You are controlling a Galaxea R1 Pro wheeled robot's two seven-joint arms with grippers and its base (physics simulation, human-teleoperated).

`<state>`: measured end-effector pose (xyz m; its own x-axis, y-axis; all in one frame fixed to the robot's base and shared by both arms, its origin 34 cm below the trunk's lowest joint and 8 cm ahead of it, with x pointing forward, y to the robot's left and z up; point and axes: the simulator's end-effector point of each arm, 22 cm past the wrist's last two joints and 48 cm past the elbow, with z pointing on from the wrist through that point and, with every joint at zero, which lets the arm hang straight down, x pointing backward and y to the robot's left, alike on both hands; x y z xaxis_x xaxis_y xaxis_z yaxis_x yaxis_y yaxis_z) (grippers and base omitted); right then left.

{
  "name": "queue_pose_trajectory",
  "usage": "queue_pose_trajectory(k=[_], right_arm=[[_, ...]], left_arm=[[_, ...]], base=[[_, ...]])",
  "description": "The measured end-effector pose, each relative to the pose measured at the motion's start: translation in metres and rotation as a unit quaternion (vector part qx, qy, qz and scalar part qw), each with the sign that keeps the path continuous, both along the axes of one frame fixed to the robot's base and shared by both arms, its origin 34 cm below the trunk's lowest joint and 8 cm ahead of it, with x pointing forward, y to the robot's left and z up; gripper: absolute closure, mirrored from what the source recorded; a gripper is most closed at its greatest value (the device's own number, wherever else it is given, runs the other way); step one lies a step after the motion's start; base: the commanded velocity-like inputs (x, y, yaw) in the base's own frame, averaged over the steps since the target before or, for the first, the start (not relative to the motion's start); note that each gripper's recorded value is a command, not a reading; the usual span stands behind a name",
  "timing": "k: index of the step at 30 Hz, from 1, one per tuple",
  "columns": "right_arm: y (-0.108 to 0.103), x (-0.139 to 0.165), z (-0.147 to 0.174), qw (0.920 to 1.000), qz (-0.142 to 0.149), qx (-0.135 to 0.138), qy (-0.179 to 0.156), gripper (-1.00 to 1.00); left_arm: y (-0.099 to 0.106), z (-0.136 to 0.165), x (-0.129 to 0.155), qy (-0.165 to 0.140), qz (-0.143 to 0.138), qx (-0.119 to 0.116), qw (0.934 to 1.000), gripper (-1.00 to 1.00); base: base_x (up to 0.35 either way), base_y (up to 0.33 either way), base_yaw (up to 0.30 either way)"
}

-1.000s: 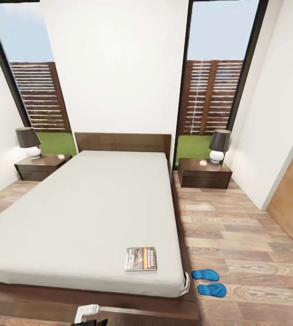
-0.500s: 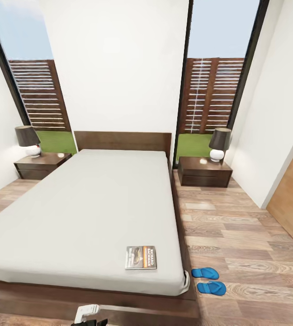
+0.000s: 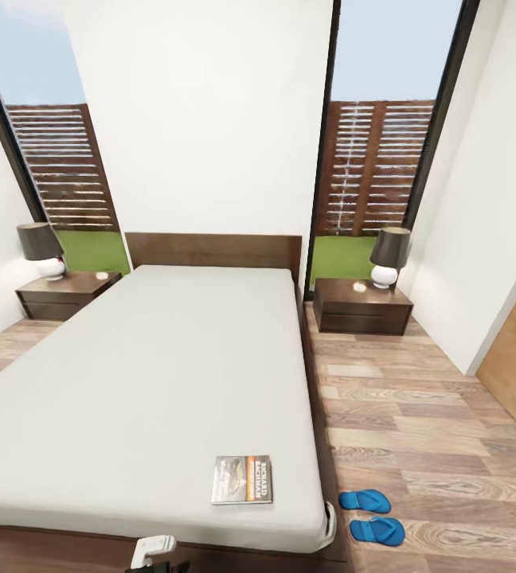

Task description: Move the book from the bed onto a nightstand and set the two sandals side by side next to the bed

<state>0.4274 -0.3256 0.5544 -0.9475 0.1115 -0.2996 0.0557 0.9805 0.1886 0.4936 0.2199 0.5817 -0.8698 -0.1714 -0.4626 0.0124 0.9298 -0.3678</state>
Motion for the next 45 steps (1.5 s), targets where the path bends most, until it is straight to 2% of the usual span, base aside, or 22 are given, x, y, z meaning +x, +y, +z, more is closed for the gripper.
queue_pose_trajectory(k=[34,38,41,43,44,45], right_arm=[[0.000,0.000,0.000,1.0000,0.000,0.001,0.001,-1.00],[0.000,-0.002,-0.001,1.0000,0.000,0.001,0.003,-1.00],[0.000,-0.003,-0.002,1.0000,0.000,0.001,0.006,-1.00],[0.000,-0.004,-0.003,1.0000,0.000,0.001,0.007,-1.00],[0.000,-0.005,-0.004,1.0000,0.000,0.001,0.008,-1.00],[0.000,-0.006,-0.004,1.0000,0.000,0.000,0.009,-1.00]], left_arm=[[0.001,0.000,0.000,0.000,0.000,-0.001,1.0000,-1.00],[0.003,-0.001,0.000,0.001,0.000,0.001,1.0000,-1.00],[0.017,-0.001,0.000,0.001,0.002,0.004,1.0000,-1.00],[0.022,0.000,-0.001,0.000,-0.003,-0.004,1.0000,-1.00],[0.021,0.004,-0.001,-0.003,-0.011,-0.017,0.9998,-1.00],[0.015,0.012,-0.001,-0.010,-0.028,-0.048,0.9984,-1.00]], base=[[0.001,0.000,0.000],[0.000,0.000,0.000],[0.000,0.000,0.000],[0.000,0.000,0.000],[0.000,0.000,0.000],[0.000,0.000,0.000]])
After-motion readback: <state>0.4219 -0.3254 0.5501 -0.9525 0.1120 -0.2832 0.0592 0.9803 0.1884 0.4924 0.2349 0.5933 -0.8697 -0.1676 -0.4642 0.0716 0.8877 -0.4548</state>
